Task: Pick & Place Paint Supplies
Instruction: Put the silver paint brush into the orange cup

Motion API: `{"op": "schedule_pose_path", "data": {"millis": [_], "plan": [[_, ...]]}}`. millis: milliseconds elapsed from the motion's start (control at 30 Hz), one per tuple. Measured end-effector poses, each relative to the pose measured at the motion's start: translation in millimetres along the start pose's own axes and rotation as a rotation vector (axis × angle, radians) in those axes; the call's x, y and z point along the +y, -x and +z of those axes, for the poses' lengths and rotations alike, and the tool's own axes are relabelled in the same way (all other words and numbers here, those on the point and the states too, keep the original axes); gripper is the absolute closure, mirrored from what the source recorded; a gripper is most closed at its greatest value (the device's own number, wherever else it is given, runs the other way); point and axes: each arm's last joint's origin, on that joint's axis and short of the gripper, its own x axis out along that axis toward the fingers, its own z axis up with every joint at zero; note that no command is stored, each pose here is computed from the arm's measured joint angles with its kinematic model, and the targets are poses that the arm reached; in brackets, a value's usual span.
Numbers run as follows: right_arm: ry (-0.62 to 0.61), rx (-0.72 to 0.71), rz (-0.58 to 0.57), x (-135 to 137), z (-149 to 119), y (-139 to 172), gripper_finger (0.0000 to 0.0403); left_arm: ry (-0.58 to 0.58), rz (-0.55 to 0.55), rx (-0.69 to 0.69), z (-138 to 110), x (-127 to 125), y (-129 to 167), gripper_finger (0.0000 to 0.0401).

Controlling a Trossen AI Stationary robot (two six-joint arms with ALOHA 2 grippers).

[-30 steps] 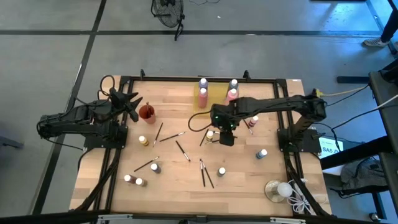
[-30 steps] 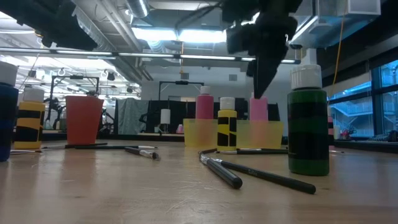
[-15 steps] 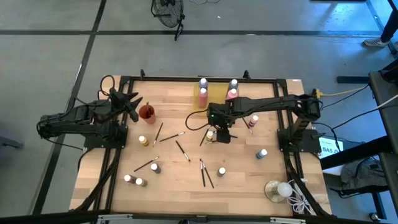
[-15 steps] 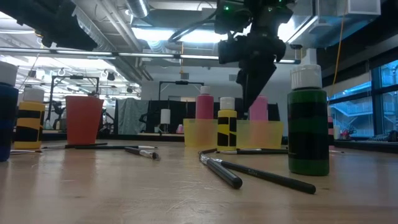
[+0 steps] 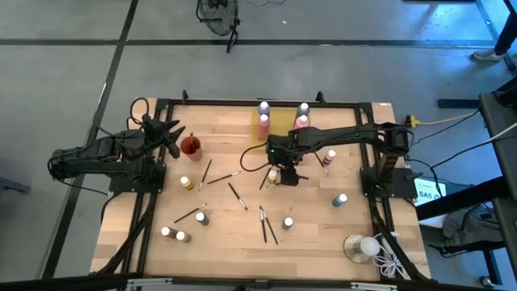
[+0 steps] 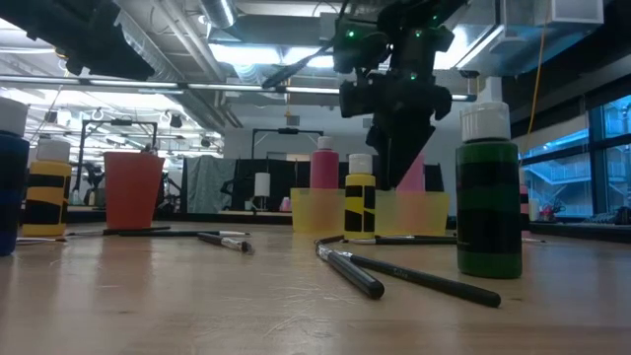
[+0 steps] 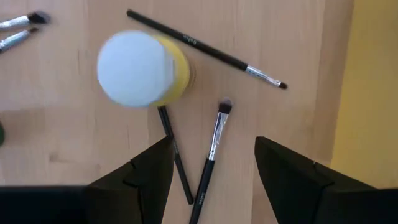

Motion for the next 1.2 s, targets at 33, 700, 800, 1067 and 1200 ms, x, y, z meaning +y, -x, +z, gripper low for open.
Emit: {"op": "schedule_pose_path", "data": {"millis": [33, 700, 800, 1067, 1200], "plan": [[0.003, -0.001, 0.000, 0, 1, -2, 0.0177, 0.000, 0.000, 0.000, 0, 0, 0, 0.0258], [0.071, 0.026, 0.007, -4, 8, -37, 0.0177, 0.000, 0.000, 0.000, 0, 0, 0, 0.0258], [0.081, 0.023, 0.007, -4, 8, -38, 0.0177, 0.000, 0.000, 0.000, 0, 0, 0, 0.0258], [0.088, 0.020, 0.006, -4, 8, -38, 0.0177, 0.000, 0.000, 0.000, 0, 0, 0, 0.0258], [0.093, -0.003, 0.007, -4, 11, -38, 0.0177, 0.000, 0.000, 0.000, 0, 0, 0, 0.0258]]}}
